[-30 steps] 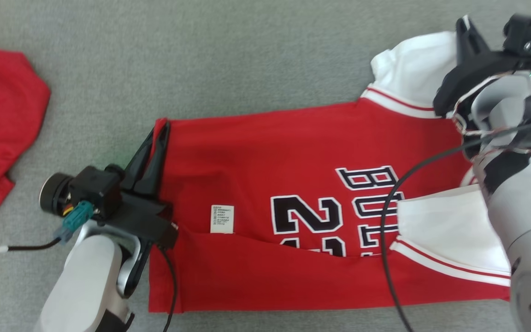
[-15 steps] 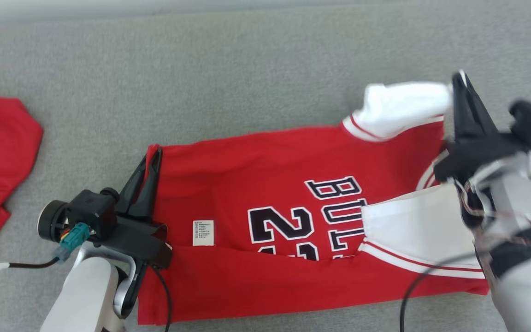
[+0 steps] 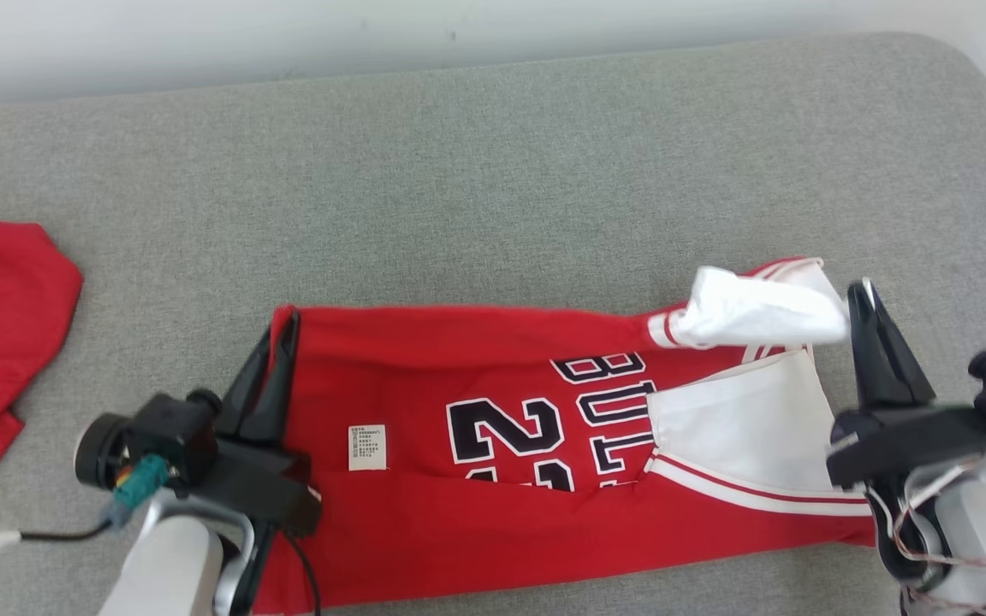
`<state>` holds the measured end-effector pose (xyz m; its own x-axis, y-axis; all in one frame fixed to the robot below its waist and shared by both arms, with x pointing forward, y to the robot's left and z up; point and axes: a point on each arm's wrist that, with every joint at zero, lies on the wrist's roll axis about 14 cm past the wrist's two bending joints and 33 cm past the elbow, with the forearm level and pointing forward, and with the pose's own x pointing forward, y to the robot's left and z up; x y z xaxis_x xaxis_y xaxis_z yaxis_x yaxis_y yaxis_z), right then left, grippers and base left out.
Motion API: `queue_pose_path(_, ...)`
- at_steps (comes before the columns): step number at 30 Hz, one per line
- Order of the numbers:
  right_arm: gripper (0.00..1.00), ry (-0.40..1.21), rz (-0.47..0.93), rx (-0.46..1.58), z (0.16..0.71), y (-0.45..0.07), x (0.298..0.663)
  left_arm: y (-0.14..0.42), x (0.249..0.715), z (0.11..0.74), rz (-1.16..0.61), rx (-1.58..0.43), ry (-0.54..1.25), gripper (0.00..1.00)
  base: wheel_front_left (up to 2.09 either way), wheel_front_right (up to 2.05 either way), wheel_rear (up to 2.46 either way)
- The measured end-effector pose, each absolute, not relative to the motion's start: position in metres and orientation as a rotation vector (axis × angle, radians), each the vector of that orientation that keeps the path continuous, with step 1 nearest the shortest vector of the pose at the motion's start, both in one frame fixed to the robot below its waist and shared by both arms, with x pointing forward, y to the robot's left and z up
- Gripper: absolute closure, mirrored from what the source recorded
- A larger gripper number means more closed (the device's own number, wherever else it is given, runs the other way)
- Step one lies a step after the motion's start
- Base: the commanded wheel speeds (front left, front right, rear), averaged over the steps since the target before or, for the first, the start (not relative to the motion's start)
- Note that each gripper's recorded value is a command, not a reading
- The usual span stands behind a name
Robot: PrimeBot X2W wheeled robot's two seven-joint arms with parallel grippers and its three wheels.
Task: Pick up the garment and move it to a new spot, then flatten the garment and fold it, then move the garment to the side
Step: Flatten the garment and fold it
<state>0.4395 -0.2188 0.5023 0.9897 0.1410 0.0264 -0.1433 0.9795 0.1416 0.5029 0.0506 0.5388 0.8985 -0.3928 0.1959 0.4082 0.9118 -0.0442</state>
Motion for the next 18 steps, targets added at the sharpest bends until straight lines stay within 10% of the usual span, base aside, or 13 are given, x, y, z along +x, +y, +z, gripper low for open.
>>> queue_pose_path(18,1.0,0.044,0.158,0.143,0.483,-0.213,0.414,0.055,0.469,0.529,-0.406,-0.074,-0.165,1.0,0.0,0.0,0.0)
